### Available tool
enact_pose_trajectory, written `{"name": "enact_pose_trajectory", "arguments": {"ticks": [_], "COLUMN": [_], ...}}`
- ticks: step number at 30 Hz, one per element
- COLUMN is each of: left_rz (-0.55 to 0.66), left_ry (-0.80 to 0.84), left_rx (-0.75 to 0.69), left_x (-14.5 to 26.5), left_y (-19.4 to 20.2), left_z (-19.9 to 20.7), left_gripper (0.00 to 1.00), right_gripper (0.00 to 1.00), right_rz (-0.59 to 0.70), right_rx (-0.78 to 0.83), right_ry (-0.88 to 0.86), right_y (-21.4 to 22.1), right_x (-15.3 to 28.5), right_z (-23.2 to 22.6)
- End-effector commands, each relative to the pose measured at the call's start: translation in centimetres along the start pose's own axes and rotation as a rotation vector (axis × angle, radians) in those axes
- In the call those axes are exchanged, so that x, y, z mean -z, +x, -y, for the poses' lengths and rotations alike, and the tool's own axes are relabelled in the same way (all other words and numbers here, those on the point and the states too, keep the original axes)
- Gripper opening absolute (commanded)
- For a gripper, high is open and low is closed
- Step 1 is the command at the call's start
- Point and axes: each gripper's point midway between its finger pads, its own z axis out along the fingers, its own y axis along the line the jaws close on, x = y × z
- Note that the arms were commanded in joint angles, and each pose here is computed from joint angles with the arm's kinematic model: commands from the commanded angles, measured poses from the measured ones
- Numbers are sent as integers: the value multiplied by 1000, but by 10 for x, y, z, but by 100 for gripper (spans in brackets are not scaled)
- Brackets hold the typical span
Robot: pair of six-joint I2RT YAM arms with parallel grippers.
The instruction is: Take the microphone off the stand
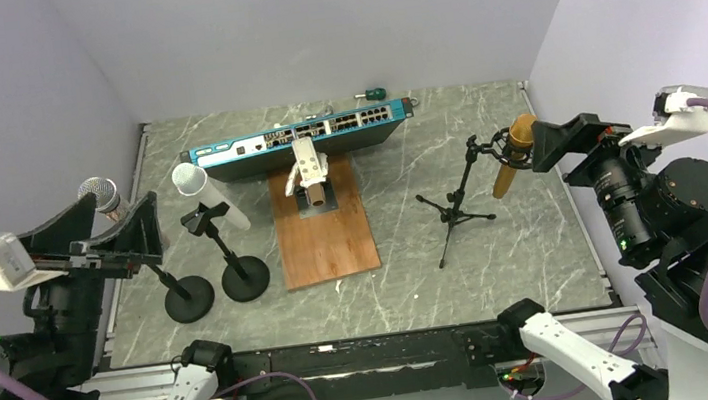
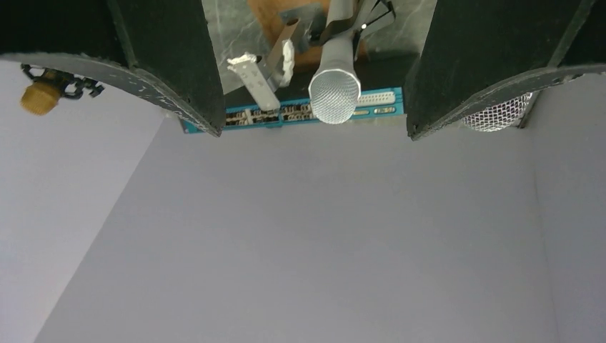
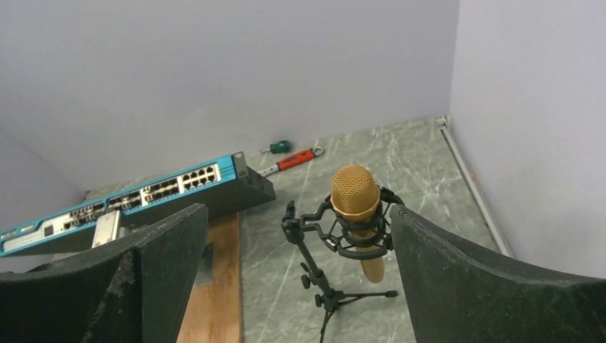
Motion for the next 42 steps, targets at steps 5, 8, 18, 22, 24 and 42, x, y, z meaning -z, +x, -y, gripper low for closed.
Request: {"name": "enact_pose_trajectory", "arguments": {"ticks": [5, 8, 18, 22, 24, 42], "left_rz": [-92, -97, -143, -177, -182, -309], "left_ry": [-7, 8, 76, 95, 95, 193], "left_rx": [-62, -58, -76, -80, -78, -137], "left_x": [-1, 0, 4, 6, 8, 7], "left_y": [19, 23, 34, 40, 43, 71], "left_z": [-4, -2, 8, 10, 10, 20], "left_gripper": [99, 99, 99, 99, 99, 99], "right_gripper": [100, 100, 100, 100, 100, 100], "right_rz": [-79, -99, -182, -221, -237, -263], "right_rx": [17, 31, 73, 104, 118, 273], "right_ry": [126, 170, 276, 304, 322, 414], "right_y": [10, 16, 46, 60, 66, 88], "right_x": [3, 2, -5, -13, -18, -86], "right_z": [21, 28, 45, 47, 49, 45]}}
